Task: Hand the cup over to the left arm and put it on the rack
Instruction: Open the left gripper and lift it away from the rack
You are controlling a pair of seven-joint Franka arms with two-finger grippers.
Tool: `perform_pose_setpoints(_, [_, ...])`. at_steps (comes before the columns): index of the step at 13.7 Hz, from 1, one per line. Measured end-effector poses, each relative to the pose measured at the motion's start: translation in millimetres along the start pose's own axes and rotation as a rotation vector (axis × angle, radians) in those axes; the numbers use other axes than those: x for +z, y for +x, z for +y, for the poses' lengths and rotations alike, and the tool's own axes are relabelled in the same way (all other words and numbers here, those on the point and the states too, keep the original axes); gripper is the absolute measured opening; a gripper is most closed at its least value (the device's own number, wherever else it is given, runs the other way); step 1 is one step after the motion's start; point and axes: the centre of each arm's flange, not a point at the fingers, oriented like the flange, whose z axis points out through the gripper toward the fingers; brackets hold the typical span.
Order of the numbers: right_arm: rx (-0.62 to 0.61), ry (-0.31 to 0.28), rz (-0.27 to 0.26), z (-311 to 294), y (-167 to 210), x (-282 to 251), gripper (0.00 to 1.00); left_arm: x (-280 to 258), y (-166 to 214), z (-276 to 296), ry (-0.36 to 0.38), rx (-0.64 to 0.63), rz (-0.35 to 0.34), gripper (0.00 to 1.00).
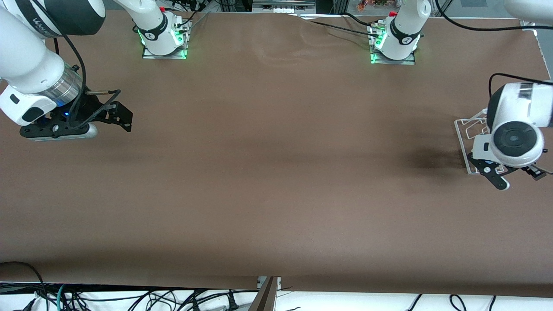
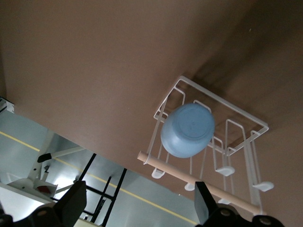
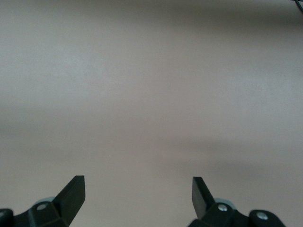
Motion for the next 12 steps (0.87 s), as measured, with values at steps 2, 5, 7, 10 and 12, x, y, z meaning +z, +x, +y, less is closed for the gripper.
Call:
perform_pose_setpoints(2, [-0.011, 0.001, 0.0, -6.5, -0.8, -0.2, 1.0, -29.2, -11.0, -2.7, -0.052, -0.147, 0.109, 1.0])
perform_pose_setpoints(5, [-0.017, 0.001, 0.001, -10.5, -1.3, -0.3, 1.0, -69.1, -22.8, -0.1, -0.164, -0.363, 0.255, 1.0])
perform_pose_setpoints(7, [-0.017, 0.001, 0.001, -10.4, -1.2, -0.3, 1.0, -87.1, -28.5, 4.0, -0.285, -0.511, 0.316, 1.0])
perform_pose_setpoints(10, [-0.017, 0.001, 0.001, -10.4, -1.2, -0.4, 1.0, -121.1, -35.4, 6.7, -0.391, -0.69, 0.357, 1.0])
perform_pose_setpoints(12, [-0.017, 0.001, 0.001, -10.4, -1.2, -0.4, 1.0, -149.4, -43.2, 13.0, -0.449, -0.766, 0.403, 1.0])
